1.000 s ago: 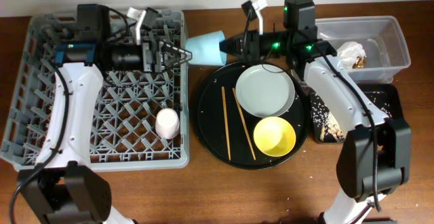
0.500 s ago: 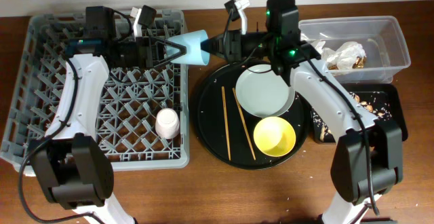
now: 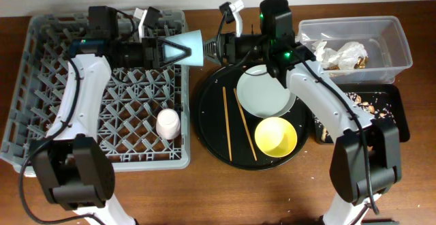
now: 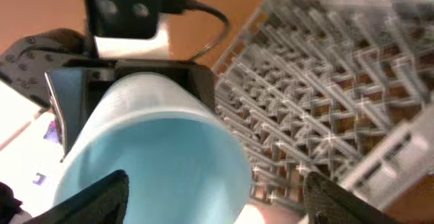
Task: Sort waste into correct bins and load items into the dishwasher rack
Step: 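Place the light-blue cup in the dish rack with the left gripper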
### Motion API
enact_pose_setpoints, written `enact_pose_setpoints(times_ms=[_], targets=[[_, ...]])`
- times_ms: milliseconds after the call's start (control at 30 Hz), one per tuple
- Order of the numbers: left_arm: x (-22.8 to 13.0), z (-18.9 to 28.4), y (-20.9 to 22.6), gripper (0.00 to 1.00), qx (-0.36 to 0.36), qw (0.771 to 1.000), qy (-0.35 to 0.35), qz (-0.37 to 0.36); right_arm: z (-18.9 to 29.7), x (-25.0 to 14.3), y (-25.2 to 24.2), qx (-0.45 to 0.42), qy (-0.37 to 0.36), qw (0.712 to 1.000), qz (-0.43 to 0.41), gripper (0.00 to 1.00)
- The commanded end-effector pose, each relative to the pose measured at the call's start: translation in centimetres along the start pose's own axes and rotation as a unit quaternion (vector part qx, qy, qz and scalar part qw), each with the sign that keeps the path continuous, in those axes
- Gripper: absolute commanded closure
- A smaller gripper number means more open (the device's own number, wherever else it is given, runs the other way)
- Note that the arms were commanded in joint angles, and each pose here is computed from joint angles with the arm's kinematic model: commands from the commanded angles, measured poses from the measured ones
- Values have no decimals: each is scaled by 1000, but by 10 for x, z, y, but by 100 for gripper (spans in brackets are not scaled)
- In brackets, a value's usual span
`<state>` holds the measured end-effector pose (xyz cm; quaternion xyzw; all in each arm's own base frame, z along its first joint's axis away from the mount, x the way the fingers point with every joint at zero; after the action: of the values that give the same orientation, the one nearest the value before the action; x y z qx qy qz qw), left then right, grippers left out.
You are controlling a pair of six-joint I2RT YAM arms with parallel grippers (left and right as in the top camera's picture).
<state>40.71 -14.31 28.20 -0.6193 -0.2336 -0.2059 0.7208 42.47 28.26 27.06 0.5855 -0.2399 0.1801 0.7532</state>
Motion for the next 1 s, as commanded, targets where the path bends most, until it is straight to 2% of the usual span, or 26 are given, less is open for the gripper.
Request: enact_pose_setpoints(times_ms=[0,67,100,133,200,300,400,500,667,700,733,800,867,967], targets=[[-7,32,62,47,224,974,14,34,14,-3,-38,-68,-4,998,-12,7],[-17,56,76,47,346,936,36,45,29,-11,-66,-137,-5,989,-50,0],[-23,68,78,47,413,908,52,47,35,-14,-79,-172,-7,983,-68,0],[-32,81,81,46,488,868,72,58,40,-18,-89,-204,-9,976,-81,1],[-45,85,83,46,542,831,108,57,43,-20,-94,-221,-6,972,-76,1],[-56,65,88,46,595,786,166,24,44,-22,-97,-231,-4,970,-81,1],[-62,58,96,46,631,752,193,10,45,-23,-97,-232,-2,969,-84,1],[-72,55,115,46,636,740,216,20,45,-25,-98,-233,0,969,-87,1],[-96,41,146,46,625,735,260,45,45,-25,-98,-233,0,969,-87,1],[-99,40,150,43,624,734,265,48,45,-25,-98,-233,0,969,-87,1],[-102,38,154,31,622,733,271,50,45,-25,-98,-233,0,969,-87,1],[-103,35,156,1,621,733,274,48,45,-25,-98,-234,0,968,-87,2],[-96,34,154,1,625,735,258,53,47,-26,-101,-246,-1,965,-91,2],[-57,23,129,1,604,768,207,38,63,-21,-101,-258,-7,962,-92,2]])
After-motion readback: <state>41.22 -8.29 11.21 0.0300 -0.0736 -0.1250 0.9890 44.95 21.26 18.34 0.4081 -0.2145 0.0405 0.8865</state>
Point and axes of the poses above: each gripper's point midway between its finger pads, its own z axis back along the fingers, its own y axis along the line the jaws close on, x = y × z, the point moved 2 cm from there along z, back along the fingers, and after that the axes turned 4 degrees about -z, right-handed, at the moved point
